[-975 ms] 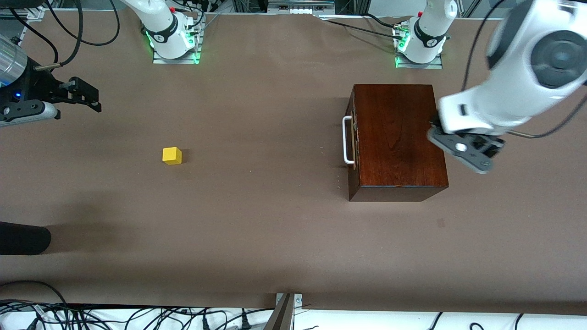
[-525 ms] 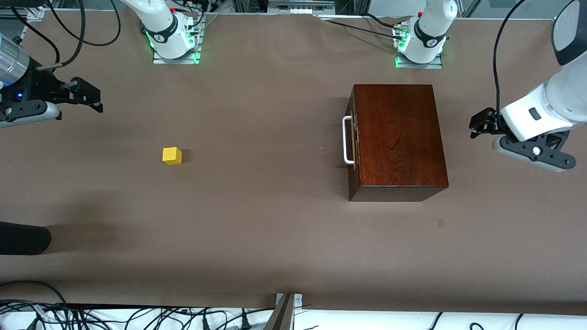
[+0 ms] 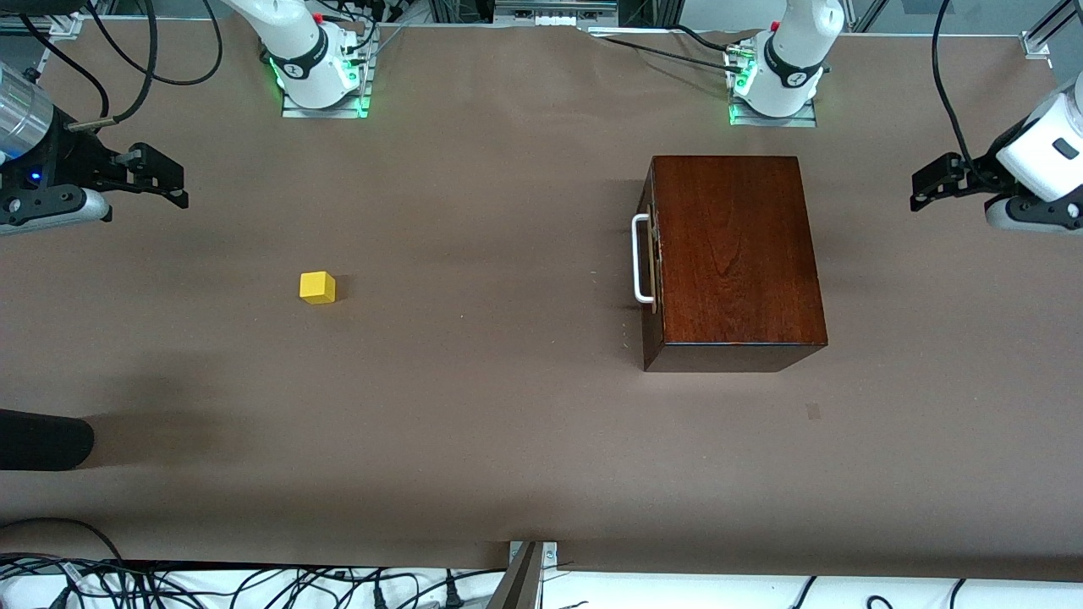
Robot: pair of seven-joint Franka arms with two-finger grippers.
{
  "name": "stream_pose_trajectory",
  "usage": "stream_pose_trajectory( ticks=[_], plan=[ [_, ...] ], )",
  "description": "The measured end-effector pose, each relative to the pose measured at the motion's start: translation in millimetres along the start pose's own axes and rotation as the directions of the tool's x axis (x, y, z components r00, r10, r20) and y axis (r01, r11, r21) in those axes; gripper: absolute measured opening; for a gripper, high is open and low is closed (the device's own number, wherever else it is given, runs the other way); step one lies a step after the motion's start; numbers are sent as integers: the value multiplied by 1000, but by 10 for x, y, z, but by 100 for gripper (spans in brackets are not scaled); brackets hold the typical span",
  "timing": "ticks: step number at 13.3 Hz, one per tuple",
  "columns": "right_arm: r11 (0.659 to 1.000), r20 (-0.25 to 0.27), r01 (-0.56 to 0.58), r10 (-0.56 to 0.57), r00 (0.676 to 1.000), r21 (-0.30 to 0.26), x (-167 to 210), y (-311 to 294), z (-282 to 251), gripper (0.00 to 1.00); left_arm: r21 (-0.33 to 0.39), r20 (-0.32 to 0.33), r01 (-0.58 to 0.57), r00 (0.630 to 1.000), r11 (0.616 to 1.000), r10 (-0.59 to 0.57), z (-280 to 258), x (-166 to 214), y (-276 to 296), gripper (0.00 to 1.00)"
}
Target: Open drawer, take yellow block, close drawer
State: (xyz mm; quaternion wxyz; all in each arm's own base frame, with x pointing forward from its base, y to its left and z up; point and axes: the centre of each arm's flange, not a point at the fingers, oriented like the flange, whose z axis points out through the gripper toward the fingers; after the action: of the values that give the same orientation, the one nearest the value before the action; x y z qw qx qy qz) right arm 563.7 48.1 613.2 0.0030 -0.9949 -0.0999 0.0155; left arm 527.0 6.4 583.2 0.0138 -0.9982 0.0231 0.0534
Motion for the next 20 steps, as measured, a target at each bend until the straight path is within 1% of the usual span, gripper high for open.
stream_pose_trajectory(
  ticks=[4,7,11,15,20],
  plan=[
    [1000,0,0,0,1000,0,0,0,0,100,26,1,-3,1000,1000,3,25,-51,121,100],
    [1000,0,0,0,1000,0,0,0,0,100,30,-30,-20,999,999,21,-19,-1,210,100],
    [1000,0,0,0,1000,0,0,0,0,100,39,-67,-68,995,997,71,-147,108,510,100],
    [1000,0,0,0,1000,0,0,0,-1,100,5,-64,-53,997,999,53,-90,343,518,100],
    [1000,0,-1,1,1000,0,-1,7,-1,100,4,-64,-50,997,999,50,-88,373,519,100]
  ],
)
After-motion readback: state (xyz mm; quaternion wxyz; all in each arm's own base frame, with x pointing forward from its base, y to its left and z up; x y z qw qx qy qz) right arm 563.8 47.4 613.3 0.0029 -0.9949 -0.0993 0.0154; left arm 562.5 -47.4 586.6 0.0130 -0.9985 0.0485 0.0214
